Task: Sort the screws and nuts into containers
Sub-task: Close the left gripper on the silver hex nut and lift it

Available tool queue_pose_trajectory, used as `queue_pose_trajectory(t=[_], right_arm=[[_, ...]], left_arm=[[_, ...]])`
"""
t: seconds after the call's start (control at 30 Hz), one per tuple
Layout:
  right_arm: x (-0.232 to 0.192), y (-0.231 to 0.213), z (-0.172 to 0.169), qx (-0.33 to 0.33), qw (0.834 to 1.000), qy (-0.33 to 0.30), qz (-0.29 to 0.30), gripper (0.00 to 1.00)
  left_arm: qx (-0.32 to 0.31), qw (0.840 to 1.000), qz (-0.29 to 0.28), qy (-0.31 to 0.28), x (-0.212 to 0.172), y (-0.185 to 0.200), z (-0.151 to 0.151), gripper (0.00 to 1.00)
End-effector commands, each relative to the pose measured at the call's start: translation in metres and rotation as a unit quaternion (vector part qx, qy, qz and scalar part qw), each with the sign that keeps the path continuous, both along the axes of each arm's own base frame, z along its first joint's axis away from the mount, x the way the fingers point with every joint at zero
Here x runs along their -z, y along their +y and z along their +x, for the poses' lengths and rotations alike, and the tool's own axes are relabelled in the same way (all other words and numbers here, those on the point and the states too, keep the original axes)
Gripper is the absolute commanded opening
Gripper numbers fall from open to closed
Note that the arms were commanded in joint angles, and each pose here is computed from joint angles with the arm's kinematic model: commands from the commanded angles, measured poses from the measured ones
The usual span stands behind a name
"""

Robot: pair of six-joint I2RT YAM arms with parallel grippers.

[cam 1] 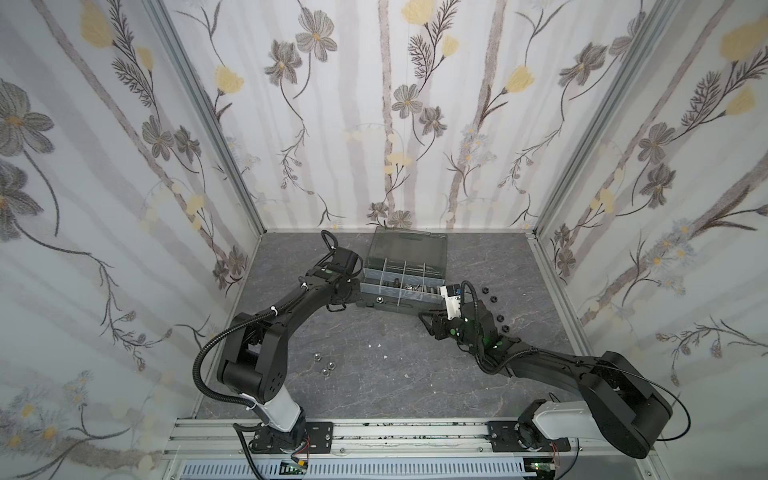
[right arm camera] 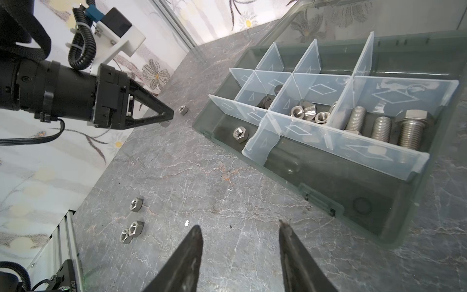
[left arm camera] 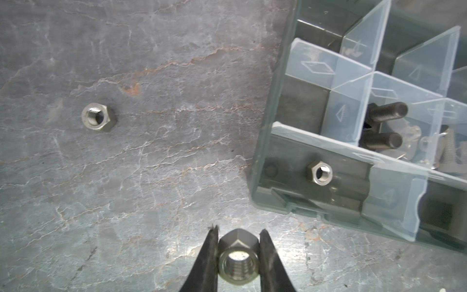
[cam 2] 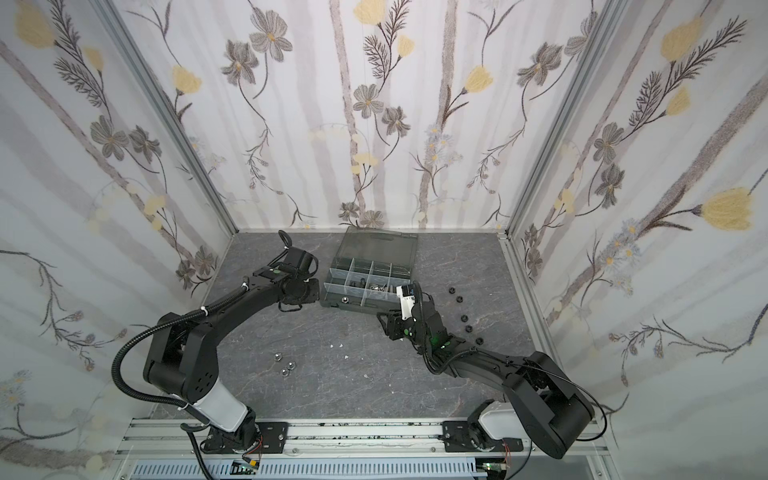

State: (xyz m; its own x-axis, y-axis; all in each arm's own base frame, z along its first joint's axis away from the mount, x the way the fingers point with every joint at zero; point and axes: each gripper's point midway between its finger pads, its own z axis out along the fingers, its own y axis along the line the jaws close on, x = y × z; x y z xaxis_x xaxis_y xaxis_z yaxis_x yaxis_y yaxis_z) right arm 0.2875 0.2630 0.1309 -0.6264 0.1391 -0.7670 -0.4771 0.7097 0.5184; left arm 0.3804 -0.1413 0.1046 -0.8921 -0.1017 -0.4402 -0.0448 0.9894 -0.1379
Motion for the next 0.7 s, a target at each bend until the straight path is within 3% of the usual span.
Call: queue_pose_trajectory(t=[0.0, 0.5, 0.67], right_arm=[[-0.007, -0.001, 0.002, 0.003, 1.0, -0.014, 0.006, 0.51], [-0.008, -0.006, 0.002, 0.005, 1.0, -0.015, 0.007, 0.51], [-0.009, -0.006, 0.002, 0.006, 1.0, -0.016, 0.008, 0.51]], left_arm=[[0.002, 1.0, 0.001, 0.009, 0.001, -0.008, 0.004, 0.22], [0.034, 0.999, 0.002, 0.015, 0.011, -0.052, 0.03, 0.22], [0.039, 0.999, 0.005, 0.018, 0.015, -0.059, 0.035, 0.29]])
